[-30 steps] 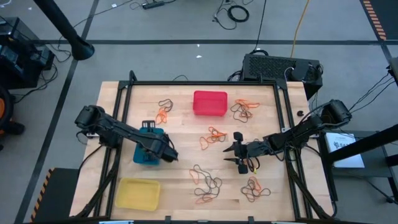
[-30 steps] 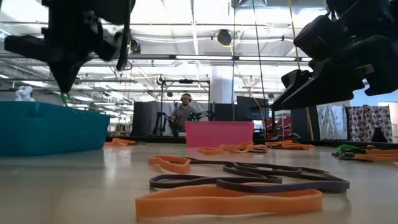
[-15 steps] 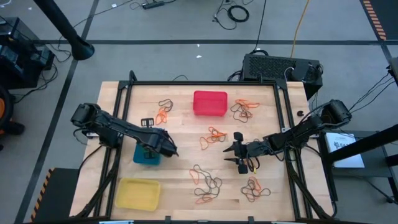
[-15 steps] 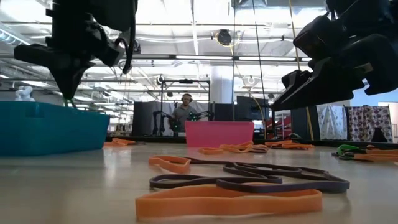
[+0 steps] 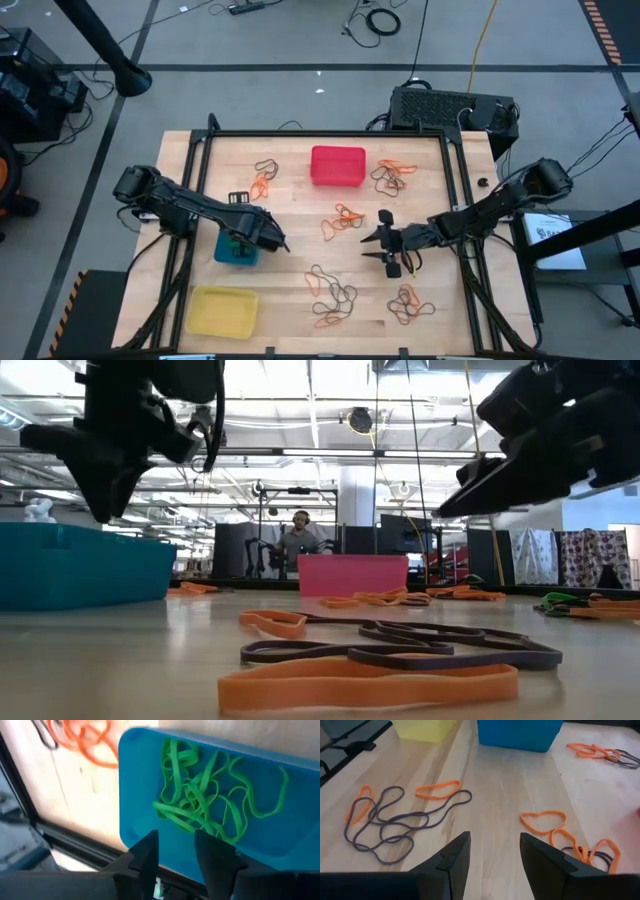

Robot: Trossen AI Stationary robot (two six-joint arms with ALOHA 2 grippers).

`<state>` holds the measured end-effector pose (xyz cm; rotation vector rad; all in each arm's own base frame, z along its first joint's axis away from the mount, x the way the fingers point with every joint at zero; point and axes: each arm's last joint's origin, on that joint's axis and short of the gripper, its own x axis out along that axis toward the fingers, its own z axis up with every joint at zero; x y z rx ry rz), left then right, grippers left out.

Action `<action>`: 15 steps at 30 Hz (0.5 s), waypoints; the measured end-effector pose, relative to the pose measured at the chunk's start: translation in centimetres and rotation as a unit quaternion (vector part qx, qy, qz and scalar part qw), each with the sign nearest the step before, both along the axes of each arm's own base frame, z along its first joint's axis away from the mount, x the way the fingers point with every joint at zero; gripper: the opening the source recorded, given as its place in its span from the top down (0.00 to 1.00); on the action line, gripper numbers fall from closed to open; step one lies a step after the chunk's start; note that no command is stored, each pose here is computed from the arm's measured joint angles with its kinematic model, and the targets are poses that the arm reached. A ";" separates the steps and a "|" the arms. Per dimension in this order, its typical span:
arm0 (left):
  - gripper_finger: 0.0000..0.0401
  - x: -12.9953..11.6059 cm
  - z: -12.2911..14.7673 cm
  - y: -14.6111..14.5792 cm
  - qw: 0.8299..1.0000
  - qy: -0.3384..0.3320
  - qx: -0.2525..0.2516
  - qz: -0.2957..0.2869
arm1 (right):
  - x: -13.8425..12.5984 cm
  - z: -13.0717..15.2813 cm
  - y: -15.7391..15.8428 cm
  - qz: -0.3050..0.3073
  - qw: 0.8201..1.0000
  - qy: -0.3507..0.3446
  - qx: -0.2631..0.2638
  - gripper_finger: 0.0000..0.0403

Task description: Sort rubber bands into baskets

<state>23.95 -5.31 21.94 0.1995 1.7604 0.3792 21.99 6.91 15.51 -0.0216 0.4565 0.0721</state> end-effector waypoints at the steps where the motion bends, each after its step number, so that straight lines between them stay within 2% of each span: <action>1: 0.66 0.0 0.4 0.0 1.000 -0.010 -0.004 -0.011 | -0.2 0.2 -0.1 -0.001 1.000 0.001 0.003 0.59; 4: 0.66 0.5 1.9 0.0 0.995 -0.093 -0.008 -0.038 | -0.9 0.7 -0.3 -0.012 0.999 0.025 0.015 0.59; 6: 0.66 1.2 3.1 0.0 0.981 -0.180 -0.018 -0.062 | -1.7 0.9 -0.6 -0.023 0.998 0.059 0.022 0.59; 7: 0.66 1.7 3.6 -0.1 0.969 -0.234 -0.023 -0.078 | -2.0 1.2 -0.7 -0.030 0.996 0.075 0.027 0.59; 9: 0.66 3.2 4.4 -0.5 0.931 -0.346 -0.033 -0.113 | -2.8 1.5 -1.0 -0.048 0.992 0.110 0.038 0.59; 11: 0.66 4.9 4.5 -0.9 0.879 -0.448 -0.043 -0.157 | -3.6 1.6 -1.2 -0.070 0.986 0.143 0.056 0.59; 15: 0.66 7.7 2.2 -1.4 0.786 -0.565 -0.056 -0.247 | -5.4 1.7 -1.8 -0.110 0.967 0.210 0.093 0.59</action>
